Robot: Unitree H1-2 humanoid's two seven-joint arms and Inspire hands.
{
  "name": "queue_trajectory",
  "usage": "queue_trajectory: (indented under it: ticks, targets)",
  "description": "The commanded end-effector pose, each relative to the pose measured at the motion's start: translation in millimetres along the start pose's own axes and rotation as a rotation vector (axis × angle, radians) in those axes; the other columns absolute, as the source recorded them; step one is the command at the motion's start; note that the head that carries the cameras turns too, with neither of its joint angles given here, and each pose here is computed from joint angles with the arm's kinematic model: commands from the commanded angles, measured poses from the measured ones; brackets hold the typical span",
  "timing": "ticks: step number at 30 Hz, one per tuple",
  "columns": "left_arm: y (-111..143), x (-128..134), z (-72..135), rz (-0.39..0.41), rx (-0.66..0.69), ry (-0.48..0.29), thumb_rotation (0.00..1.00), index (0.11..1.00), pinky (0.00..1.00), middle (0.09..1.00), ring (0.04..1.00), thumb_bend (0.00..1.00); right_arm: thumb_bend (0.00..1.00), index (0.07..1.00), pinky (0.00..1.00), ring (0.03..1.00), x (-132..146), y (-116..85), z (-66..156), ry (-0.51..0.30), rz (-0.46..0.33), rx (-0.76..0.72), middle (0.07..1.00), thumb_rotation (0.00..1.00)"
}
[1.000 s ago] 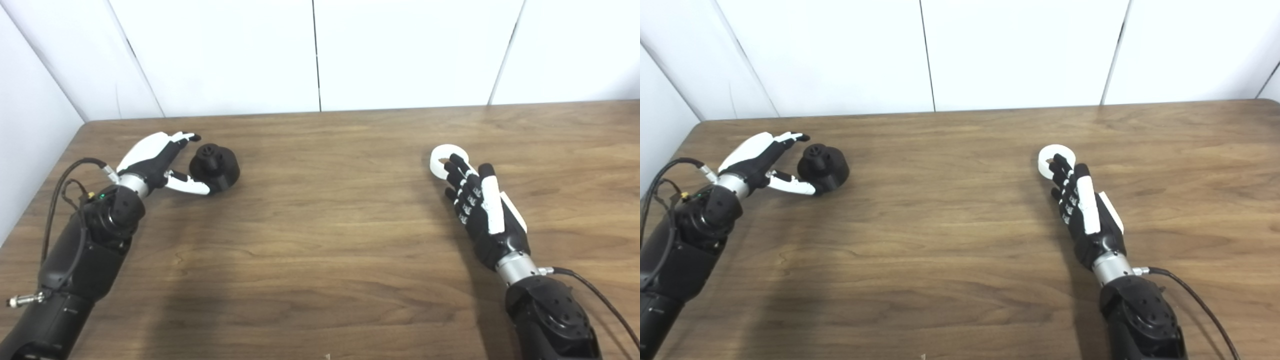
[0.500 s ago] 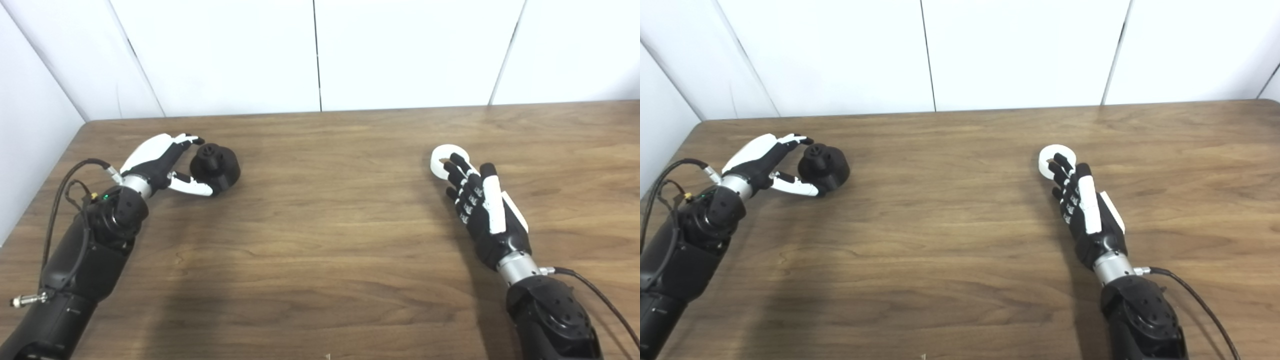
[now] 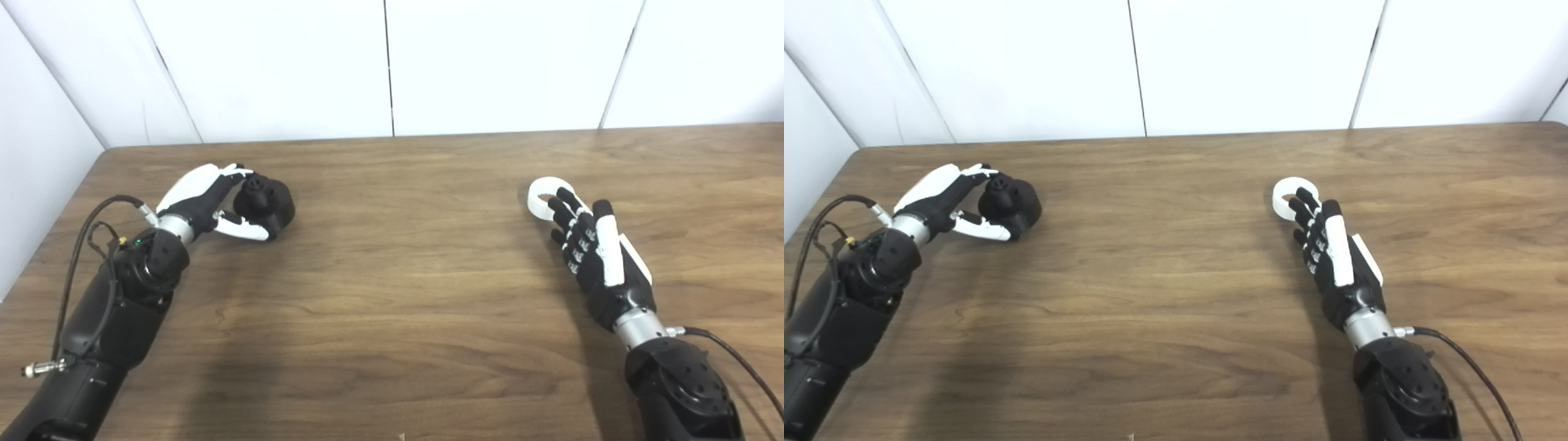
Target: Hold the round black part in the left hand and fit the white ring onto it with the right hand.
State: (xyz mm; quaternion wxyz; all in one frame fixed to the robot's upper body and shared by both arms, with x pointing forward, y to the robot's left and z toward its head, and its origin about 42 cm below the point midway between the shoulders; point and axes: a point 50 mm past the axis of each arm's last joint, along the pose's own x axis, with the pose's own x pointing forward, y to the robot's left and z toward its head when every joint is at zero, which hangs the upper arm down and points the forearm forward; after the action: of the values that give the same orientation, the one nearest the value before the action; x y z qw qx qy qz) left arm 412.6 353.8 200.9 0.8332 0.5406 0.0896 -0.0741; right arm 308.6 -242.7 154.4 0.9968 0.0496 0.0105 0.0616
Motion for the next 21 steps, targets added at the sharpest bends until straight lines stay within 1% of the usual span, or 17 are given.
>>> queue_trajectory:
  ticks: [1, 10, 15, 17, 21]
  targets:
    - [30.6, 4.3, 13.1, 0.075, 0.013, -0.035, 0.27, 0.845, 1.00, 1.000, 1.000, 1.00, 0.68, 0.952, 1.00, 1.000, 3.7, 3.0, 20.6, -0.087, 0.025, -0.011, 0.941, 1.00]
    - [25.1, 5.1, 16.6, 0.071, 0.000, -0.052, 0.26, 0.837, 1.00, 1.000, 1.000, 1.00, 0.67, 0.955, 1.00, 1.000, 2.7, 3.8, 22.8, -0.086, 0.014, -0.016, 0.943, 1.00]
    - [23.2, 5.8, 14.6, 0.075, 0.001, -0.059, 0.25, 0.835, 1.00, 0.999, 1.000, 1.00, 0.67, 0.952, 1.00, 1.000, 2.1, 3.2, 24.0, -0.091, 0.012, -0.013, 0.944, 1.00]
    - [23.0, 5.8, 13.9, 0.081, 0.006, -0.061, 0.24, 0.828, 1.00, 0.996, 1.000, 0.99, 0.66, 0.952, 1.00, 1.000, 1.9, 2.5, 24.4, -0.091, 0.015, -0.011, 0.945, 1.00]
    - [21.8, 5.4, 12.5, 0.086, 0.009, -0.059, 0.21, 0.783, 0.99, 0.990, 1.000, 0.93, 0.67, 0.953, 1.00, 1.000, 2.0, 2.2, 24.9, -0.090, 0.017, -0.009, 0.944, 1.00]
